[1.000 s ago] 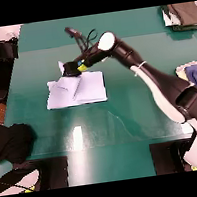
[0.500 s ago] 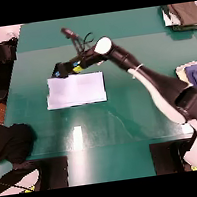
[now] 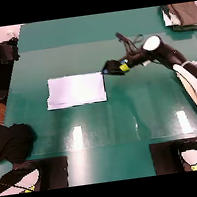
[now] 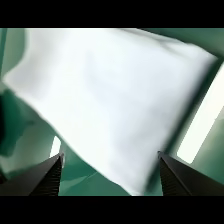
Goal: Fold the shirts.
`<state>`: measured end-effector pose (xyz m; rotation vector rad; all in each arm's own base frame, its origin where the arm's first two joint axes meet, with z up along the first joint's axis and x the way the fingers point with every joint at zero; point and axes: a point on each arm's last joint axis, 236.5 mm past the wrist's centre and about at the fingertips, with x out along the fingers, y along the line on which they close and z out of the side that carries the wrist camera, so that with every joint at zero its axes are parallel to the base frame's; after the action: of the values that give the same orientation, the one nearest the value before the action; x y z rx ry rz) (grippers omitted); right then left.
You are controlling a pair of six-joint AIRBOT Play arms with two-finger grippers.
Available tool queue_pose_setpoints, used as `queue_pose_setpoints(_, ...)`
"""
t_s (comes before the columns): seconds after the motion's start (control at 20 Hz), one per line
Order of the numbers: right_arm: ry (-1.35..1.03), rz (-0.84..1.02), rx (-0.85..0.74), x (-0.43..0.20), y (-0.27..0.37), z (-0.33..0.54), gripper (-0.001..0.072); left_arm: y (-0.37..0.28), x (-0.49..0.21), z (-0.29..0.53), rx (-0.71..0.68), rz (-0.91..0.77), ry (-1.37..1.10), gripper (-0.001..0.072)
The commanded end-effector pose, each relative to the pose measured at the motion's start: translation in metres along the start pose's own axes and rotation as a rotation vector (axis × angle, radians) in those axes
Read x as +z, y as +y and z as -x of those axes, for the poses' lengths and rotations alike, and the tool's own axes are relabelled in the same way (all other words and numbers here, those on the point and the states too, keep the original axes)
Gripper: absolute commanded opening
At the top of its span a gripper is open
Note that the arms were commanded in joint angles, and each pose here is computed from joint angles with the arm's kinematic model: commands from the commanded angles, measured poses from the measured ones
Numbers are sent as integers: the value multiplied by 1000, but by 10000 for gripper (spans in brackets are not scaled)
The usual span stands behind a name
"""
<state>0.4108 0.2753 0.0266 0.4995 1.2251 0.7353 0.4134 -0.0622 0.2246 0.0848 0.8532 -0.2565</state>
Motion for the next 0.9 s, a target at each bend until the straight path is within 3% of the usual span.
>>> queue_pose_setpoints(0.0, 12, -214, -42, -33, -65, -8, 655, -7, 2, 0, -32, 8, -8, 26)
queue_pose_setpoints(0.25, 81, -299, 84, -42, -58, -64, 655, -8, -1, 0, -35, 7, 4, 26)
queue_pose_setpoints(0.55, 120, -195, 180, -31, 4, -120, 655, -8, -2, 0, -35, 6, 10, 26)
queue_pose_setpoints(0.6, 124, -167, 191, -29, 14, -126, 622, -8, -3, 0, -36, 5, 14, 26)
queue_pose_setpoints(0.7, 116, -124, 202, -24, 28, -135, 406, -9, -6, 0, -38, -6, 25, 26)
queue_pose_setpoints(0.75, 110, -90, 209, -22, 34, -136, 266, -9, -8, 0, -40, -8, 33, 26)
queue_pose_setpoints(0.8, 102, -50, 214, -21, 39, -136, 80, -9, -10, 0, -41, -13, 42, 26)
queue_pose_setpoints(0.85, 99, -25, 220, -20, 43, -134, 15, -10, -12, 0, -42, -14, 49, 26)
